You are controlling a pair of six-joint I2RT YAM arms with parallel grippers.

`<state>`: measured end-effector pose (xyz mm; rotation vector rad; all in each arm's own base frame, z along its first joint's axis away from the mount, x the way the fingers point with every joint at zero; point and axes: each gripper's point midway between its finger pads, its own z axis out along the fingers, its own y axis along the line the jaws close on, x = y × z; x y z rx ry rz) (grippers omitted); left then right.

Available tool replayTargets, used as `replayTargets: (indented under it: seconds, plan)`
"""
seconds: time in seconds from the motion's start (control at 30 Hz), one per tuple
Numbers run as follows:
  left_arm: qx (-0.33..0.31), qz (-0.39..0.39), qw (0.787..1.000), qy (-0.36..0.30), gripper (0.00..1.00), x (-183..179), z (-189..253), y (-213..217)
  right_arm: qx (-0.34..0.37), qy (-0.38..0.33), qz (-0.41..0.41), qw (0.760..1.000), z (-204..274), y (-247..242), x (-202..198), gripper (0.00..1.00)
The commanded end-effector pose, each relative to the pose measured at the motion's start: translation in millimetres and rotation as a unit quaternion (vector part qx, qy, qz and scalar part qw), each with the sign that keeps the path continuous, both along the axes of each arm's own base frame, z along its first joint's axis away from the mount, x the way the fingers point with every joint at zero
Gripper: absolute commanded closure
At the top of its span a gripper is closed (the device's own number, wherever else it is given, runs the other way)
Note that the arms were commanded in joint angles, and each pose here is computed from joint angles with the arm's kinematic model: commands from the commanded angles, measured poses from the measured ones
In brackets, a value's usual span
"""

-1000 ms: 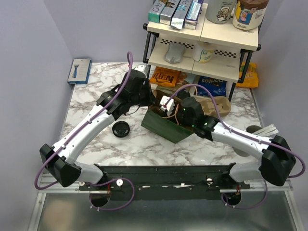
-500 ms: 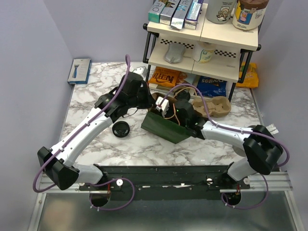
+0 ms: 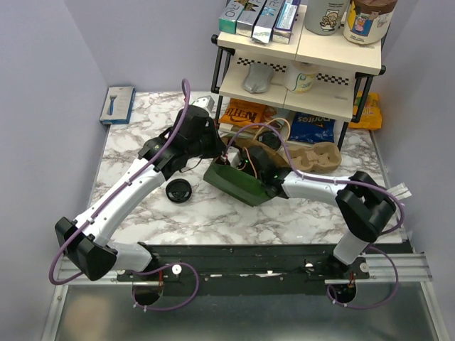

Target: Pack the takeout coffee

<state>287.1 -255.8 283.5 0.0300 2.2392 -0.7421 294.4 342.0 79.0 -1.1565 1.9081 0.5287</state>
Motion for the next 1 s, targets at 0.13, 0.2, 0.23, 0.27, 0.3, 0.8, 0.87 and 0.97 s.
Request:
replayTargets:
  seconds: [0.13,0.2,0.23,0.27,0.3,0.8,0.87,0.97]
  plan:
    - [-0.043,-0.04,0.998,-0.029,1.0,-9,31,-21,-0.087,0.083,-0.05,0.992,-44,-31,-18,0.99]
    - [-0.032,-0.022,0.999,-0.032,1.0,-3,28,-16,-0.082,0.071,-0.052,0.993,-37,-32,-16,0.99]
    - [-0.022,-0.016,0.999,-0.025,1.0,-2,22,-14,-0.063,0.052,-0.049,0.995,-16,-29,-13,0.99]
    - [-0.014,-0.004,1.0,-0.023,1.0,1,19,-10,-0.049,0.039,-0.045,0.997,-2,-25,-12,0.99]
    - [-0.007,0.004,1.0,-0.019,1.0,2,15,-7,-0.029,0.025,-0.041,0.998,16,-23,-10,0.99]
    - [-0.001,0.005,1.0,-0.018,1.0,8,6,-10,0.25,-0.157,0.025,0.955,267,-17,-44,0.95]
    - [-0.006,-0.011,0.999,-0.038,1.0,8,11,-13,0.285,-0.164,0.014,0.944,290,-28,-53,0.95]
    - [-0.001,-0.084,0.99,-0.112,1.0,2,22,-20,0.345,-0.187,-0.04,0.919,326,-56,-59,0.84]
